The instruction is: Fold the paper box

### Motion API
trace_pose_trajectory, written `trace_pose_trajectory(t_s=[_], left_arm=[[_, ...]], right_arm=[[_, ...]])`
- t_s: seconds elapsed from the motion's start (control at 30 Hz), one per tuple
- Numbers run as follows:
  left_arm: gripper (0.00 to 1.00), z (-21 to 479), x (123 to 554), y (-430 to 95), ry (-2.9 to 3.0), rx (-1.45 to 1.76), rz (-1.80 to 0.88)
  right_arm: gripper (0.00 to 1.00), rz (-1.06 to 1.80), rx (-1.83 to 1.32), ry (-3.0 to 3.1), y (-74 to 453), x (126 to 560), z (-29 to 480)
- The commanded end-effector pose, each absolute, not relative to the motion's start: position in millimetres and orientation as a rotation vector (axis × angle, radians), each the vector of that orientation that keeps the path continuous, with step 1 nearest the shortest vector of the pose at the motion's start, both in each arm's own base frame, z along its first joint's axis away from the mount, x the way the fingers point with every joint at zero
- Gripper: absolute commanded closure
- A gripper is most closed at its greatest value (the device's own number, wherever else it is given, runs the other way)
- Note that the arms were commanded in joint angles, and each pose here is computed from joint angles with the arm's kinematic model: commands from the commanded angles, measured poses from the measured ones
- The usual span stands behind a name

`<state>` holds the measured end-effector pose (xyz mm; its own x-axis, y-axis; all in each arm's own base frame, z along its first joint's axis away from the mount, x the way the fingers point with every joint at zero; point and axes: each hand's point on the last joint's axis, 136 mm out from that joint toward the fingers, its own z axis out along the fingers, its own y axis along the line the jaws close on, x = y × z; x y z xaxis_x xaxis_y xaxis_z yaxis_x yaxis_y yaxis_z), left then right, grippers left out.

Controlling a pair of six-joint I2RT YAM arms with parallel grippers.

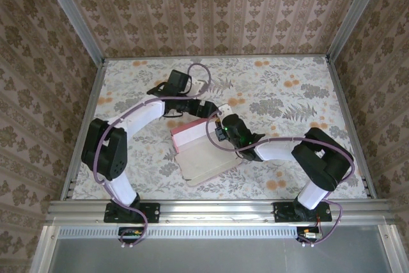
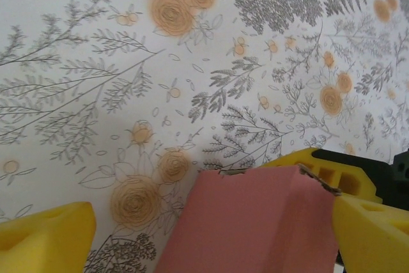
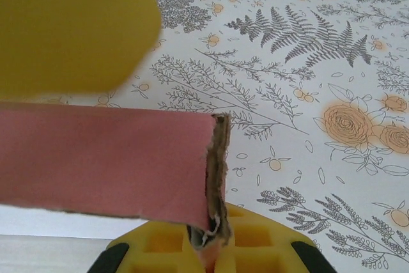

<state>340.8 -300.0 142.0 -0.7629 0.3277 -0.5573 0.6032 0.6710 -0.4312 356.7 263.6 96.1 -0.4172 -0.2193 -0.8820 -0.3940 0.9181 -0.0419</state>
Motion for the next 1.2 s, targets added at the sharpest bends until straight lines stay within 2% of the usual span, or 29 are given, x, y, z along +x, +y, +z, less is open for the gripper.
trace_pose_trajectory(t_s=[0.0, 0.3, 0.5, 0.73, 0.93, 1.17], left_arm=[[0.05, 129.1, 337.2, -294.6, 2.450, 0.748, -0.771], [0.05, 109.6, 325.7, -295.7, 2.465, 0.748, -0.789], [0.05, 116.0, 324.0, -296.8, 2.452, 0.764, -0.823], [0.05, 114.2, 325.1, -297.8, 2.464, 0.767, -0.853], [0.05, 112.7, 325.9, -299.8, 2.476, 0.763, -0.864], [0.05, 113.9, 324.4, -299.4, 2.486, 0.761, -0.868]], right_arm=[[0.89, 0.225, -0.464, 2.018, 262.9, 347.5, 92.2], [0.83, 0.279, -0.484, 2.040, 264.6, 338.5, 86.5], [0.78, 0.352, -0.496, 2.063, 260.4, 338.4, 83.1], [0.77, 0.358, -0.522, 2.099, 257.5, 348.1, 79.4], [0.78, 0.327, -0.461, 2.108, 258.6, 362.3, 73.0], [0.91, 0.210, -0.379, 2.105, 249.0, 373.6, 68.9]])
